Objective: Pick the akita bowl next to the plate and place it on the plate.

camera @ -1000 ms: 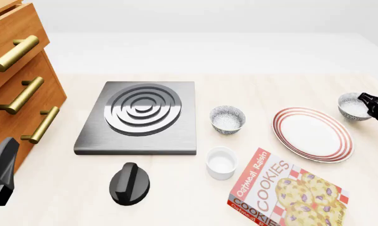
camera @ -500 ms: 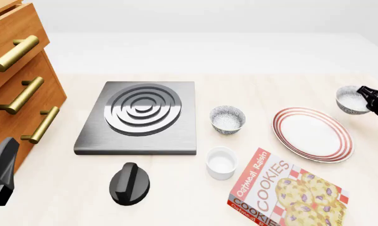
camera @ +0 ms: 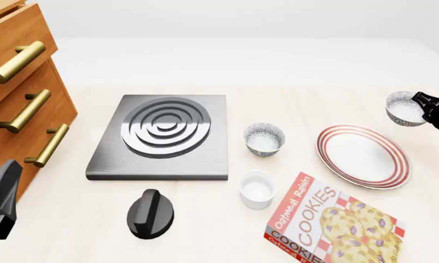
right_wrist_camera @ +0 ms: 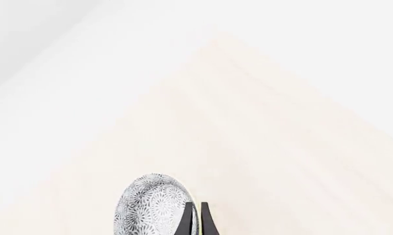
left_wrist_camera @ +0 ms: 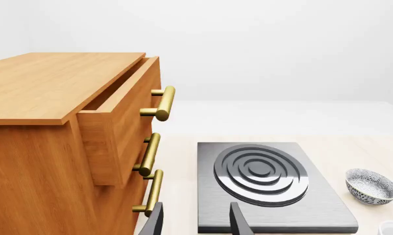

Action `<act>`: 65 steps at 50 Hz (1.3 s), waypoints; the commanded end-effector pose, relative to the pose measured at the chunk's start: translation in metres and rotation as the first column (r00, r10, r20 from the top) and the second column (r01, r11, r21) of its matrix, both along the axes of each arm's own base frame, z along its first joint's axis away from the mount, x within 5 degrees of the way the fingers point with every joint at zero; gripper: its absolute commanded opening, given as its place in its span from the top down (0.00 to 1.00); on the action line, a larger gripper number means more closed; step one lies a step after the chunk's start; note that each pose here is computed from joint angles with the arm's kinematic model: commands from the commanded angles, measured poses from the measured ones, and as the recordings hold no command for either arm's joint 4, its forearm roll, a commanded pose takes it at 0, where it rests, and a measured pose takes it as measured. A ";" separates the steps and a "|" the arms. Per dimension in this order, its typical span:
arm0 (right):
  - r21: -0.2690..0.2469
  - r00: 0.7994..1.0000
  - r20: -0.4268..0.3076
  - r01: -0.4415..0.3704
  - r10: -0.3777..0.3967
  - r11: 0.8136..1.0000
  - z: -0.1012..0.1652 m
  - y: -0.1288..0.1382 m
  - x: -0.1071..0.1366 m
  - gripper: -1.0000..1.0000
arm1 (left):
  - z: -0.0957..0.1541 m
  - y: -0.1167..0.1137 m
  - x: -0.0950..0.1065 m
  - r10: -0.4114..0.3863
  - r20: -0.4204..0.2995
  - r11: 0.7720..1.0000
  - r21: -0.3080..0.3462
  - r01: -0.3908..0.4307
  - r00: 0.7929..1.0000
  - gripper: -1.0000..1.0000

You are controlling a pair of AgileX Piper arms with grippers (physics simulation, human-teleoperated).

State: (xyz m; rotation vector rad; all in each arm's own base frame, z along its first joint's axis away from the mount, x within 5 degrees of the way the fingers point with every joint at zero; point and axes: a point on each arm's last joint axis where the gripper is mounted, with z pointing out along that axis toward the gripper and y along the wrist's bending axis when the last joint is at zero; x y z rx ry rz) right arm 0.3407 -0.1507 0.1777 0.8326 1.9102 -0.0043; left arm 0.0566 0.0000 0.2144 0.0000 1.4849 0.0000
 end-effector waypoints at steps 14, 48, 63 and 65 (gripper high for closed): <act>0.002 0.998 0.053 -0.033 0.032 0.999 0.021 0.026 -0.019 1.00 | 0.000 0.000 0.000 0.000 0.000 1.000 0.000 0.000 1.000 0.00; -0.006 0.992 0.084 -0.091 0.091 0.996 0.032 0.057 -0.047 1.00 | 0.000 0.000 0.000 0.000 0.000 1.000 0.000 0.000 1.000 0.00; -0.009 0.990 0.088 -0.114 0.114 0.993 0.032 0.069 -0.062 1.00 | 0.000 0.000 0.000 0.000 0.000 1.000 0.000 0.000 1.000 0.00; -0.009 0.989 0.087 -0.115 0.116 0.993 0.031 0.069 -0.063 1.00 | 0.000 0.000 0.000 0.000 0.000 1.000 0.000 0.000 1.000 0.00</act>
